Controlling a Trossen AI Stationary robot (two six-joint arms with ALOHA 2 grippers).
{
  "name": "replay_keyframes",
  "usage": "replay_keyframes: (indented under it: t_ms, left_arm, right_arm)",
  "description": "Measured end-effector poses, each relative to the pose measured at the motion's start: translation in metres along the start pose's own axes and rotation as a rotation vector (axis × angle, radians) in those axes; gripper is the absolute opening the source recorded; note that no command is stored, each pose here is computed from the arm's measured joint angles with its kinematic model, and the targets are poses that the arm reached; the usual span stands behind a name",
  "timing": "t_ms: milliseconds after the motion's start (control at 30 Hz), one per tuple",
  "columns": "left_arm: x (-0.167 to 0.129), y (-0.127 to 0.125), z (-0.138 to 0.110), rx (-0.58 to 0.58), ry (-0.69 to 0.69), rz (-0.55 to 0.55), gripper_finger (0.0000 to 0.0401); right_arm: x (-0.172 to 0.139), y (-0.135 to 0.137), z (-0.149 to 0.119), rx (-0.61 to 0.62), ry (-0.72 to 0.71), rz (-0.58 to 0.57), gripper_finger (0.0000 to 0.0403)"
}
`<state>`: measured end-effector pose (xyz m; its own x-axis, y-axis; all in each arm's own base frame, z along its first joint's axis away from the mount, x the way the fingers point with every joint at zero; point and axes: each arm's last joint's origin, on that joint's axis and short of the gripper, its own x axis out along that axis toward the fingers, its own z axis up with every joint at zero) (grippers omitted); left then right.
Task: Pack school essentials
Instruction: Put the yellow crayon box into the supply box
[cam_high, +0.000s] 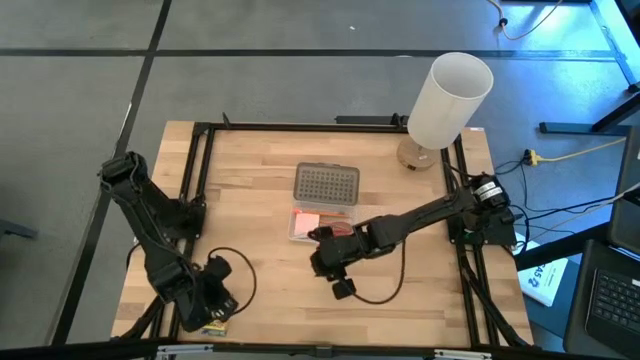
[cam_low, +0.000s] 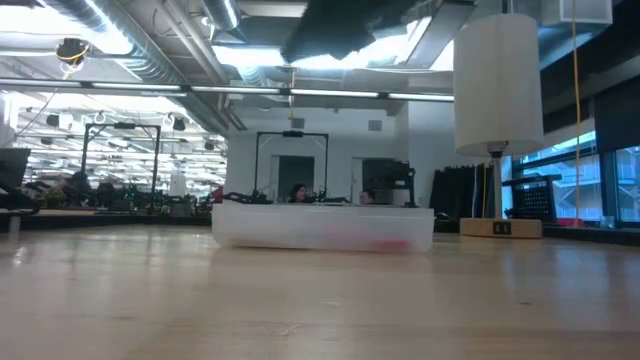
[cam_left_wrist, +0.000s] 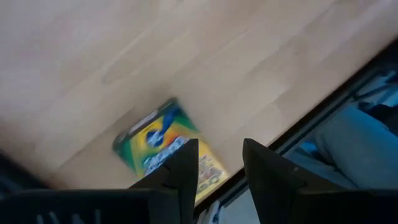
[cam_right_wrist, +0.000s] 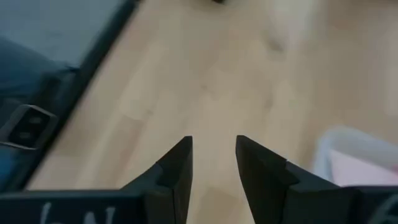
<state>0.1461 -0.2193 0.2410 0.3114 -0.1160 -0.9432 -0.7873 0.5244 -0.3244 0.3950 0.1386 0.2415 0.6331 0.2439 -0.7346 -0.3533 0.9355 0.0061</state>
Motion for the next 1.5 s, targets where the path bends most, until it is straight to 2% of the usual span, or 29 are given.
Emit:
replay_keyframes:
  t_ms: [167, 467, 667, 867, 967, 1167, 1300, 1500]
  left_arm:
    - [-0.002, 0.006, -0.007, -0.065, 0.01, 0.025, 0.0119]
    - [0.005, 0.007, -0.019, -0.125, 0.017, 0.036, 0.0119]
    - [0.011, 0.002, -0.023, -0.102, 0.008, 0.002, 0.0119]
    - [0.011, -0.003, -0.024, -0.136, 0.026, -0.041, 0.0119]
    - [0.011, -0.002, -0.024, -0.184, 0.025, -0.037, 0.0119]
    - [0.011, -0.001, -0.025, -0.21, 0.059, -0.003, 0.0121]
    - [0.012, -0.001, -0.024, -0.234, 0.081, 0.009, 0.0154]
    - [0.013, 0.0, -0.026, -0.298, 0.114, 0.047, 0.0259]
  right_arm:
    - [0.0, 0.006, 0.004, -0.027, -0.038, 0.086, 0.0126]
    - [0.0, 0.005, 0.004, -0.025, -0.047, 0.082, 0.0126]
    - [0.0, 0.006, 0.005, -0.026, -0.048, 0.082, 0.0126]
    - [0.0, 0.006, 0.005, -0.027, -0.049, 0.081, 0.0126]
    - [0.0, 0.006, 0.005, -0.025, -0.049, 0.082, 0.0126]
    - [0.0, 0.006, 0.005, -0.025, -0.054, 0.081, 0.0126]
    - [0.0, 0.006, 0.006, -0.026, -0.059, 0.081, 0.0126]
    - [0.0, 0.006, 0.006, -0.026, -0.06, 0.081, 0.0126]
